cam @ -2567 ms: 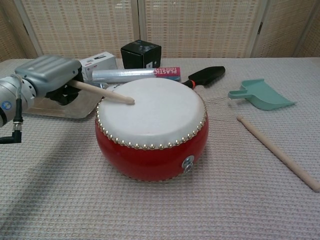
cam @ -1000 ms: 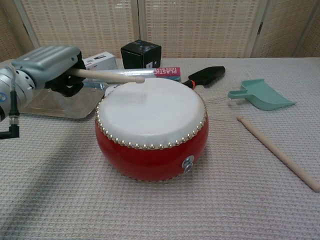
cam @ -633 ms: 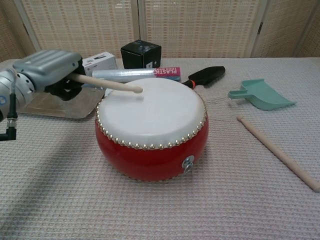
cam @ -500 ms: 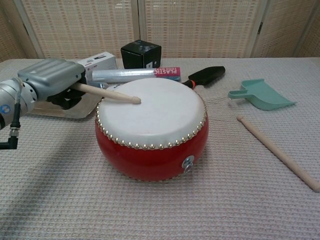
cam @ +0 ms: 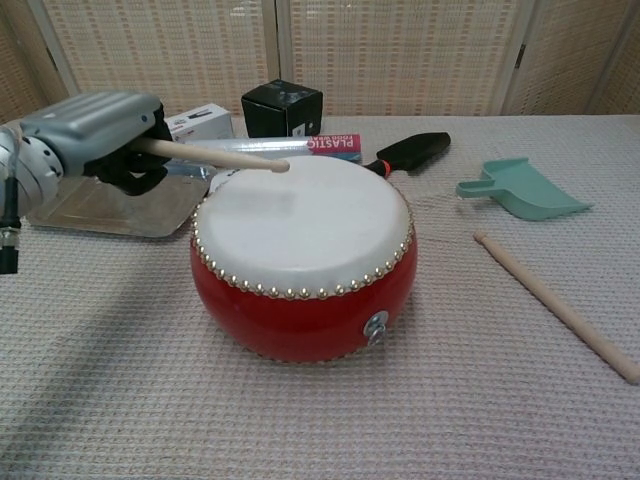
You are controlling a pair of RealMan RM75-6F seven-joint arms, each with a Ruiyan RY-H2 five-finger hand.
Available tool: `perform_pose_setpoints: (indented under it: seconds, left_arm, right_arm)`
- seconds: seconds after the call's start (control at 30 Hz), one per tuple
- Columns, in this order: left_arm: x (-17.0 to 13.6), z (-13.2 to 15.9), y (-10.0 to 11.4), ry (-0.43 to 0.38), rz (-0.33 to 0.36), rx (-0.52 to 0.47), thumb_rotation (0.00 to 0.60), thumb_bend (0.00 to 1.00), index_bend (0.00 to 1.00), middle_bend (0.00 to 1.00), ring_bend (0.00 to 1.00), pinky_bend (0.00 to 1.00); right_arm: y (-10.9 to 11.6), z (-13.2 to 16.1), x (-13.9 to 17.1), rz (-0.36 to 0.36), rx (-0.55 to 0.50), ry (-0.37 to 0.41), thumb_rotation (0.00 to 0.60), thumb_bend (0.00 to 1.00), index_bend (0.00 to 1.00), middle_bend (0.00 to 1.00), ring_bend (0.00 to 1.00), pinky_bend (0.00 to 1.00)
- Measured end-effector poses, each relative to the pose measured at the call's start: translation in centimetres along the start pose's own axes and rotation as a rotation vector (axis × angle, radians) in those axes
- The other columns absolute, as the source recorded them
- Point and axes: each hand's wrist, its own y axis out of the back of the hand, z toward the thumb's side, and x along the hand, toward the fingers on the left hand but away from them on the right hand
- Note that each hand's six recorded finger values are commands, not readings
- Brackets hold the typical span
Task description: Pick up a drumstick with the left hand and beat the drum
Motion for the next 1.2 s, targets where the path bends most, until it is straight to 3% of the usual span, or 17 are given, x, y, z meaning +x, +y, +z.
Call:
perform_pose_setpoints:
  seconds: [0.1,0.17,0.27,0.4,0.5,0.57,0.8,0.87,1.03,1.2]
  left_arm:
    - [0.0,0.1,-1.3,-0.016,-0.027,0.117,0.6,0.65,1.0,1.0,1.0,1.0]
    - [0.0,0.1,-1.3,-0.015,-0.026,0.135,0.6,0.65,1.0,1.0,1.0,1.0]
    - [0.0,0.2,-0.5,-0.007,0.002,0.077,0.6,0.65,1.0,1.0,1.0,1.0]
    - [0.0,0.2,1.3,0.003,0.056,-0.084,0.6,0.65,1.0,1.0,1.0,1.0]
    - [0.1,0.0,1.6,0.001,0.061,-0.136,0.6,0.65,1.0,1.0,1.0,1.0]
    - [0.1,0.0,1.4,-0.001,0.054,-0.115,0.6,0.65,1.0,1.0,1.0,1.0]
    - [0.1,-0.1,-1.3,-0.015,-0.028,0.115,0.6,0.65,1.0,1.0,1.0,1.0]
    - [0.1,-0.1,-1.5,-0.015,-0.035,0.142,0.6,0.65,1.0,1.0,1.0,1.0]
    - [0.2,-0.3,0.0,0.006,0.001,0.015,0.6,0.65,1.0,1.0,1.0,1.0]
    - [1.6,-2.5,3.5,0.058,0.119,-0.123,0.6,0.65,1.0,1.0,1.0,1.0]
  right_arm:
    - [0.1,0.0,0.0,-0.002,0.002,0.0,0.6,0.18,0.0,0.09,0.0,0.0]
    - [0.2,0.0,0.0,-0.004,0.002,0.0,0.6,0.18,0.0,0.09,0.0,0.0]
    - [0.2,0.0,0.0,-0.003,0.0,-0.002,0.6,0.18,0.0,0.09,0.0,0.0]
    - [0.1,0.0,0.0,-0.002,0.0,-0.001,0.6,0.18,0.0,0.09,0.0,0.0]
    - [0.2,0.0,-0.1,-0.002,-0.001,-0.003,0.6,0.18,0.0,0.09,0.0,0.0]
    - [0.2,-0.1,-0.2,-0.001,-0.002,-0.005,0.6,0.18,0.0,0.09,0.0,0.0]
    - [0.1,-0.2,0.0,-0.001,-0.001,-0.006,0.6,0.18,0.0,0.09,0.0,0.0]
    - [0.1,-0.2,0.1,-0.004,-0.001,-0.006,0.6,0.18,0.0,0.09,0.0,0.0]
    - [0.1,-0.3,0.1,-0.002,-0.005,-0.004,0.6,0.18,0.0,0.09,0.0,0.0]
    - [0.3,-0.3,0.2,-0.009,-0.004,-0.004,0.6,0.18,0.0,0.09,0.0,0.0]
